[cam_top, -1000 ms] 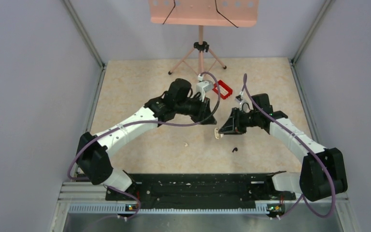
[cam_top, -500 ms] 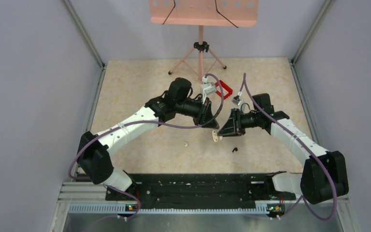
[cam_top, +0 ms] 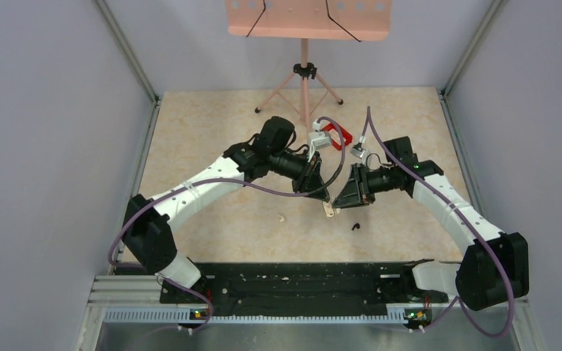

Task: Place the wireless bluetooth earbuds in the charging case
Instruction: Insert the left earbud into the left side groove of the charging case.

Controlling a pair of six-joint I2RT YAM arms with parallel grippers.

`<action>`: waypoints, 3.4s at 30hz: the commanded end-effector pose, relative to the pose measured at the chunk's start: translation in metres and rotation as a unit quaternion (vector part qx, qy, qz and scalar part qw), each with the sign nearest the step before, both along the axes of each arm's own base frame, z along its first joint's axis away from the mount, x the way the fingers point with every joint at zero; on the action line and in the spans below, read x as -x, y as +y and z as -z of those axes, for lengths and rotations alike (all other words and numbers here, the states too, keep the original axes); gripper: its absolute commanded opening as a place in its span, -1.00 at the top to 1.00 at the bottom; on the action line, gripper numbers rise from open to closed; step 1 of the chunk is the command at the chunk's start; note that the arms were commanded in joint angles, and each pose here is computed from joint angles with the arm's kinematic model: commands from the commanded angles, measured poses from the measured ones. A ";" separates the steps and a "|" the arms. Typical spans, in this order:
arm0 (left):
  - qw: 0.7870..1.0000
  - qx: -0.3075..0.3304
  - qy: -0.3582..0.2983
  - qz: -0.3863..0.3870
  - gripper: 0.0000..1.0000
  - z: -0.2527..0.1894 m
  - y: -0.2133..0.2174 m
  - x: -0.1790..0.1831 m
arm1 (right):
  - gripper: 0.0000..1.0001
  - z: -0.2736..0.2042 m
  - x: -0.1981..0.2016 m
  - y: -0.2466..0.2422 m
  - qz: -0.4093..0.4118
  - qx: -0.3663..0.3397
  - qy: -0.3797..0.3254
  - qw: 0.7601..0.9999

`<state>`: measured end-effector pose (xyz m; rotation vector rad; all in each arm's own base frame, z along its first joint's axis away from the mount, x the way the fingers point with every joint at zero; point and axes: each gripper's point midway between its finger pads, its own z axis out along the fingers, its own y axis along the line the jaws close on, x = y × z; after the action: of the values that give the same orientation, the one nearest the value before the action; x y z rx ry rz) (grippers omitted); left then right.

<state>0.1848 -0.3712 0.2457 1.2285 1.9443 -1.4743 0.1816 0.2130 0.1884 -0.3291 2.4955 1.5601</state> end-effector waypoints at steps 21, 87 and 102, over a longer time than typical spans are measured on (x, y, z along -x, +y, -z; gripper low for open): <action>0.996 0.023 0.008 0.087 1.00 -0.009 0.000 0.017 | 1.00 -0.038 0.017 0.002 -0.040 -0.022 -0.037 0.998; 0.997 -0.013 -0.011 0.080 1.00 0.004 -0.016 0.012 | 1.00 -0.060 0.026 0.014 -0.059 -0.039 -0.059 0.996; 0.996 -0.011 -0.015 0.085 0.54 0.002 -0.017 0.012 | 1.00 -0.066 0.032 0.018 -0.075 -0.067 -0.062 0.993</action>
<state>0.1710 -0.3772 0.2358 1.4080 1.9655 -1.5263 0.1555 0.2190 0.2183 -0.4137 2.5077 1.5840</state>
